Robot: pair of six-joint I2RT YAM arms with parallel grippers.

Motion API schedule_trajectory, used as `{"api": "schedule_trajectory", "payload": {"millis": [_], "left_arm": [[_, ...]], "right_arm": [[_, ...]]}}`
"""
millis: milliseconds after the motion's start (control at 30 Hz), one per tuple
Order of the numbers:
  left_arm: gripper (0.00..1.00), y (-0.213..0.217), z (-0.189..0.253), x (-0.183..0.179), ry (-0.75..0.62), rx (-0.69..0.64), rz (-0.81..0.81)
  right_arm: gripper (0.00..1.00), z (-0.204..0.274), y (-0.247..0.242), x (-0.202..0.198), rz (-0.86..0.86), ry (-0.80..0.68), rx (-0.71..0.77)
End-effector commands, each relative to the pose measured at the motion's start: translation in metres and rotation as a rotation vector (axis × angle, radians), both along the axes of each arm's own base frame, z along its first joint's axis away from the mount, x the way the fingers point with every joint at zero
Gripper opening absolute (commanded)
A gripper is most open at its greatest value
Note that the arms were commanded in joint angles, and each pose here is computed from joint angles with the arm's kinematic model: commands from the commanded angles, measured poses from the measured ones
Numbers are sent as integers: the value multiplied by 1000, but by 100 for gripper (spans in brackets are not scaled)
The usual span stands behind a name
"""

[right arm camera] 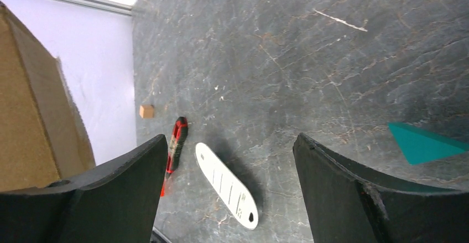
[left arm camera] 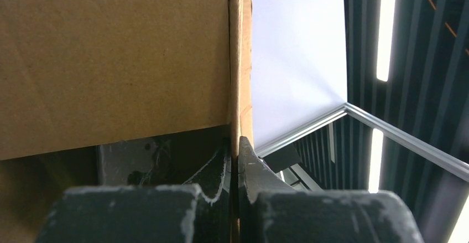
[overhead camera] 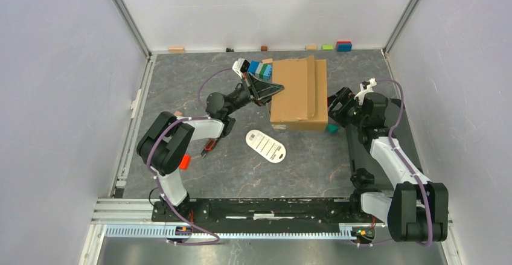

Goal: Unpack the express box
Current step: Pour the product into the express box.

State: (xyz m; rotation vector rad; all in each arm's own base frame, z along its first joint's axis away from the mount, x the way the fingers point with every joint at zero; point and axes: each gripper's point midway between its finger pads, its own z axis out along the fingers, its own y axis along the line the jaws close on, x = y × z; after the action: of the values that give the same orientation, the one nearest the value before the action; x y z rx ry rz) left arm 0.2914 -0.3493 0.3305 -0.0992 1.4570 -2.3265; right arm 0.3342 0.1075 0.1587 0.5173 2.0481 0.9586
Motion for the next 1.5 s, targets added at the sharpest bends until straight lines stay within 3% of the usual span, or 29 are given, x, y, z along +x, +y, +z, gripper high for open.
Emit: {"api": "schedule_trajectory", "payload": {"millis": [0,100,200,433,633,800,900,1000,1467], "left_arm": [[8,-5,-10,-9,48,-16,-63],[35,-4,-34,-11,93,23,-57],[47,-3,-55,-15,123,63,-53],[58,-3,-109,-20,185,179,-33],[58,-10,-135,-28,192,260,-49],[49,-17,-130,-29,176,254,-68],[44,-17,-118,-31,154,229,-80],[46,-18,-98,-31,112,203,-88],[38,-33,-43,-36,14,160,-137]], "right_arm": [[88,49,29,-11,134,-141,116],[88,52,29,-15,129,-147,139],[87,51,30,-18,127,-151,148],[87,43,28,-21,125,-158,132],[87,53,37,-17,168,-204,97],[87,64,43,-13,177,-224,49],[87,70,34,-8,142,-231,-19],[87,83,26,-4,109,-254,-73],[87,112,11,-4,47,-300,-162]]}}
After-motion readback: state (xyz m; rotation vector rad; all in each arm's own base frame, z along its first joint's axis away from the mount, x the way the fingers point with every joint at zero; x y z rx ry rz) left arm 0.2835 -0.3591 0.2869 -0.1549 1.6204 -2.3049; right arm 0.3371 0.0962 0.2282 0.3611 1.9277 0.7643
